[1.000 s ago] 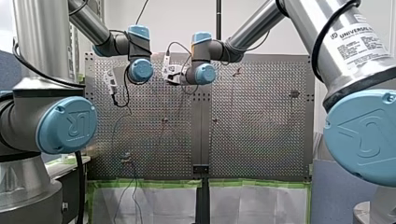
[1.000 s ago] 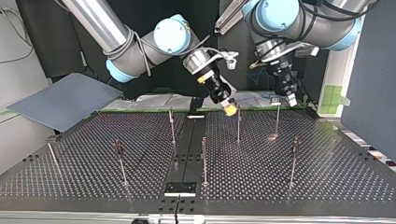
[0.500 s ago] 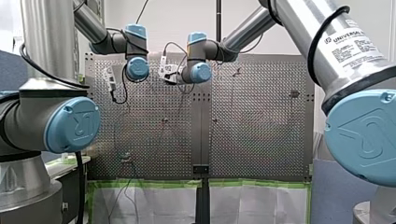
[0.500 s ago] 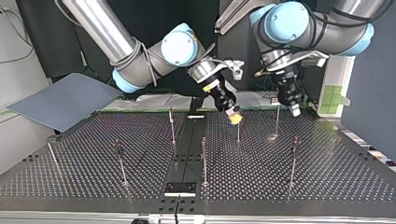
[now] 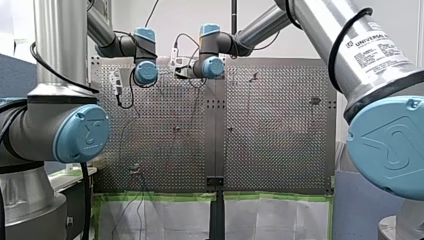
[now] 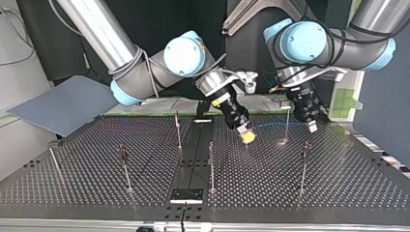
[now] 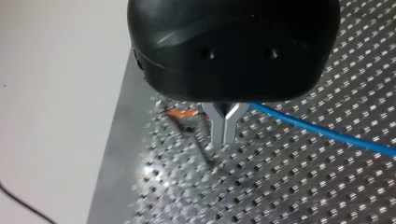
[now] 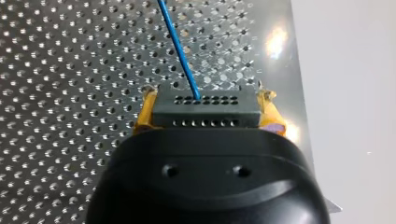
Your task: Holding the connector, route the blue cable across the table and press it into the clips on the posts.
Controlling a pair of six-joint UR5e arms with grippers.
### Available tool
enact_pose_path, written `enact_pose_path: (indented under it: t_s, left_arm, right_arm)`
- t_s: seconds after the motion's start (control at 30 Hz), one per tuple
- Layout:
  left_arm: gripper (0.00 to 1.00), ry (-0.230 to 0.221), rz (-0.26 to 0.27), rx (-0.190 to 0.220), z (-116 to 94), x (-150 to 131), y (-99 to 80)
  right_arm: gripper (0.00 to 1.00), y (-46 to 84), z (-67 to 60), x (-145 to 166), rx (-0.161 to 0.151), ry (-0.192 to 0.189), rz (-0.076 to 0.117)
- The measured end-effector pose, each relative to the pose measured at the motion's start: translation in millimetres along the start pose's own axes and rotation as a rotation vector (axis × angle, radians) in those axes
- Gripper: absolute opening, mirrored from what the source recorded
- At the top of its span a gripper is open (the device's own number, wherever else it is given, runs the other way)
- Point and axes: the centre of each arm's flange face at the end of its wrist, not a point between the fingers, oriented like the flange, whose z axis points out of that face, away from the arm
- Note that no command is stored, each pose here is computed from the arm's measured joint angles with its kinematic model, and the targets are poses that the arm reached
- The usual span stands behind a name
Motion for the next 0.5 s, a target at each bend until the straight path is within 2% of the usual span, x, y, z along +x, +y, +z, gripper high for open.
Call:
enact_pose_path:
  t_s: [0.27, 0.5]
  left_arm:
    - [0.00, -0.019, 0.003, -0.030, 20.9, -11.6, 11.9]
    - [0.00, -0.029, 0.005, -0.018, 37.4, -13.7, 24.0]
  right_arm:
    - [0.00, 1.7, 16.3, 4.2, 0.004, 0.010, 0.010]
    - [0.00, -4.0, 27.3, 14.3, 0.018, 0.034, 0.010]
